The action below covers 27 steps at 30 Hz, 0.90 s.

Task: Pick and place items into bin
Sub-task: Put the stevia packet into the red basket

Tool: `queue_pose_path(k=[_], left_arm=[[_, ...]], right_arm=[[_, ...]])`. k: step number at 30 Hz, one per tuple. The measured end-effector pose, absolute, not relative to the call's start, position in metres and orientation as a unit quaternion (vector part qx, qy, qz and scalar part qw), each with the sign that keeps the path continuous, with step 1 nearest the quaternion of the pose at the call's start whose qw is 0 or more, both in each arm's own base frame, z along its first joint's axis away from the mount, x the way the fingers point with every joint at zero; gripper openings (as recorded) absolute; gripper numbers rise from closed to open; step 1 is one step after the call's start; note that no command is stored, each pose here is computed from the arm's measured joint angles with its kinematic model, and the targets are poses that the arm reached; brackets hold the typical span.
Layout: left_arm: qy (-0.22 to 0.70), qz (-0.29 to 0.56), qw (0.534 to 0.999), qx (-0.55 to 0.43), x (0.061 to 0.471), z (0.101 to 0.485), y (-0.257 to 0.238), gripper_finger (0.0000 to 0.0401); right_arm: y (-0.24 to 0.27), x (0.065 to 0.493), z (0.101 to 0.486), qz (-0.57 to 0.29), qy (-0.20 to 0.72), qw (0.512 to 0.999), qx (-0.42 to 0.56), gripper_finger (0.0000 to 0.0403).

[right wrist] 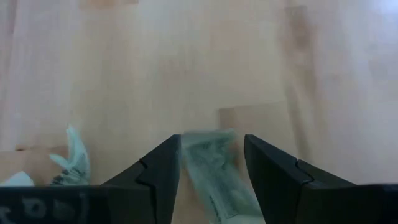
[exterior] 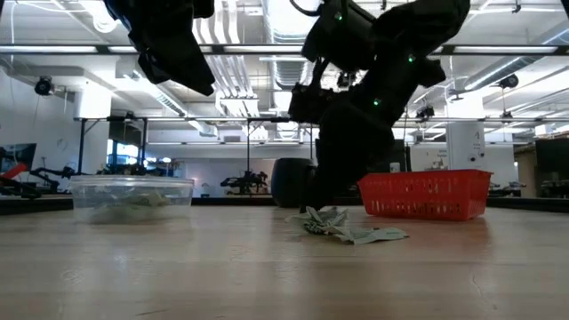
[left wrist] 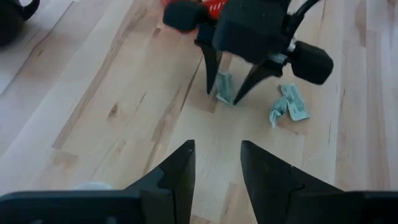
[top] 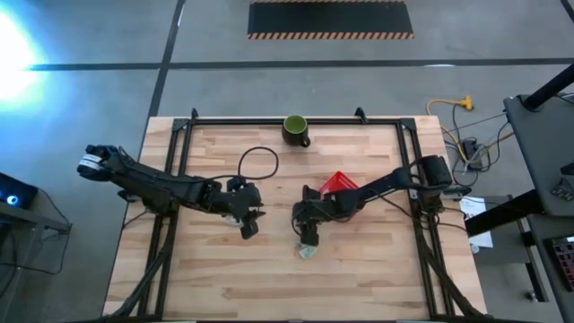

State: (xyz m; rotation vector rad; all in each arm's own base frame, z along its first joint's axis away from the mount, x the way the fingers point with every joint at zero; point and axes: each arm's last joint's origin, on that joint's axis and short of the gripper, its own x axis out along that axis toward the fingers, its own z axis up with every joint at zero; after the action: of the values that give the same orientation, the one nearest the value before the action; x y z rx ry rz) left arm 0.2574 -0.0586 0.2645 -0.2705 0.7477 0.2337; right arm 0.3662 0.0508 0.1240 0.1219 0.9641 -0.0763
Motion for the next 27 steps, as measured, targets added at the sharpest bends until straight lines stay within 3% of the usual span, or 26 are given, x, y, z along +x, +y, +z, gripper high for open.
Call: queue_pose_path(k=[12,27], left_arm=[[0.364,0.113,0.916,-0.13,0.257,0.264,-0.059,0.0112],[0.363,0.113,0.916,-0.131,0.257,0.265,-0.059,0.0112]], right_arm=[[0.053,0.372,0.115,-0.018,0.477,0.875,0.084,0.0159],[0.053,0.373,0.127,-0.022,0.469,0.88,0.073,0.0039]])
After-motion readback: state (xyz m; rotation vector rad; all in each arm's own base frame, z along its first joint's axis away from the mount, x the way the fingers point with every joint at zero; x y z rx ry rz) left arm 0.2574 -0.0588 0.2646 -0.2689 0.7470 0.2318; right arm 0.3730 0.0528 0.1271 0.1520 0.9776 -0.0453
